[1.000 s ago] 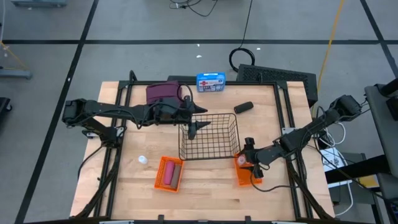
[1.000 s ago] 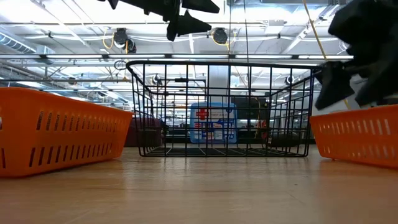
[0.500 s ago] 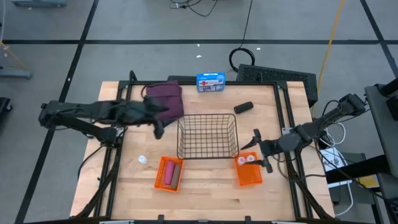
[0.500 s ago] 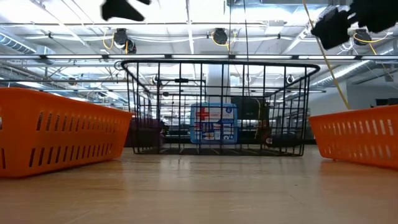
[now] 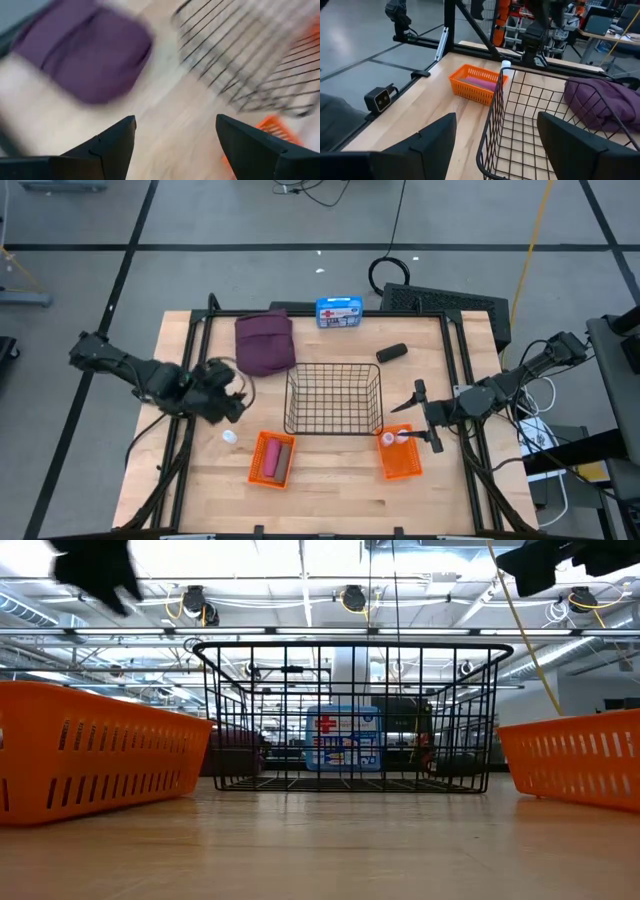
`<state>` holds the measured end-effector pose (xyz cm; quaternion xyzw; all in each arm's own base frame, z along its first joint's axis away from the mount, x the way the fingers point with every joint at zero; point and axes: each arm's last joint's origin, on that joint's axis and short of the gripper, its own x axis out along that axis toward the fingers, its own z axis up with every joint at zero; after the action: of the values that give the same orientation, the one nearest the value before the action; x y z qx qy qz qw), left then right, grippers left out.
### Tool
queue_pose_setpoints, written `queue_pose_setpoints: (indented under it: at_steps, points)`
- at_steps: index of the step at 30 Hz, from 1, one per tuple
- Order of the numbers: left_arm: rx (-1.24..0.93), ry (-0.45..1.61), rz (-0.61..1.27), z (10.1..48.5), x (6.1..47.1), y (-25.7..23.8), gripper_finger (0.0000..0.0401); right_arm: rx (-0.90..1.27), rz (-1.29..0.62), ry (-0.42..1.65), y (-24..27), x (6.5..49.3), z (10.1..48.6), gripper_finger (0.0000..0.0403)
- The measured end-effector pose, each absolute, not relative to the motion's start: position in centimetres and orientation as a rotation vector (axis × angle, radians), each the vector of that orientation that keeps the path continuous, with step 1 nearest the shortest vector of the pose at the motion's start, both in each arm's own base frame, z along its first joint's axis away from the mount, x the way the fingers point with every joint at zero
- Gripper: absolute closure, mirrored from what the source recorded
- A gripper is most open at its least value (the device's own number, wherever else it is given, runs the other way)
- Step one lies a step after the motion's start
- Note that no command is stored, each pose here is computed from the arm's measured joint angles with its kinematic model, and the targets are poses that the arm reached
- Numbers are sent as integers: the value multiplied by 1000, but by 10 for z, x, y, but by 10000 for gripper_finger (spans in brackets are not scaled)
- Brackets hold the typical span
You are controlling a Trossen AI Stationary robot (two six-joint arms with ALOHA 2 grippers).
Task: Pick & Place Medicine items
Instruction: Put the white pill bottle into the right orange basket
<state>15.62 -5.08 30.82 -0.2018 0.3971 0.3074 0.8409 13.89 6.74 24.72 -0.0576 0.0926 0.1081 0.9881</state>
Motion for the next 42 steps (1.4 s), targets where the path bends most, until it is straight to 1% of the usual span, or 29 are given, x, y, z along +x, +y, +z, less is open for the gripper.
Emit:
queue_pose_setpoints:
  at_steps: [3,12,16,19,26,32,42]
  points:
    - [-508,904,741,289,142,-62,116,-142,215,183,67,139,247,138]
    - [-873,1125,812,228,108,-104,116,-205,172,177,66,139,247,138]
    - [-952,1186,840,211,96,-121,116,-209,173,177,66,139,247,138]
    - [-942,1183,835,205,91,-133,116,-210,173,177,66,139,247,138]
    - [-793,1127,853,177,96,-156,116,-209,173,177,66,139,247,138]
    - [-731,967,830,152,113,-171,116,-209,173,177,66,139,247,138]
    - [-559,953,918,115,124,-175,116,-209,174,177,66,139,247,138]
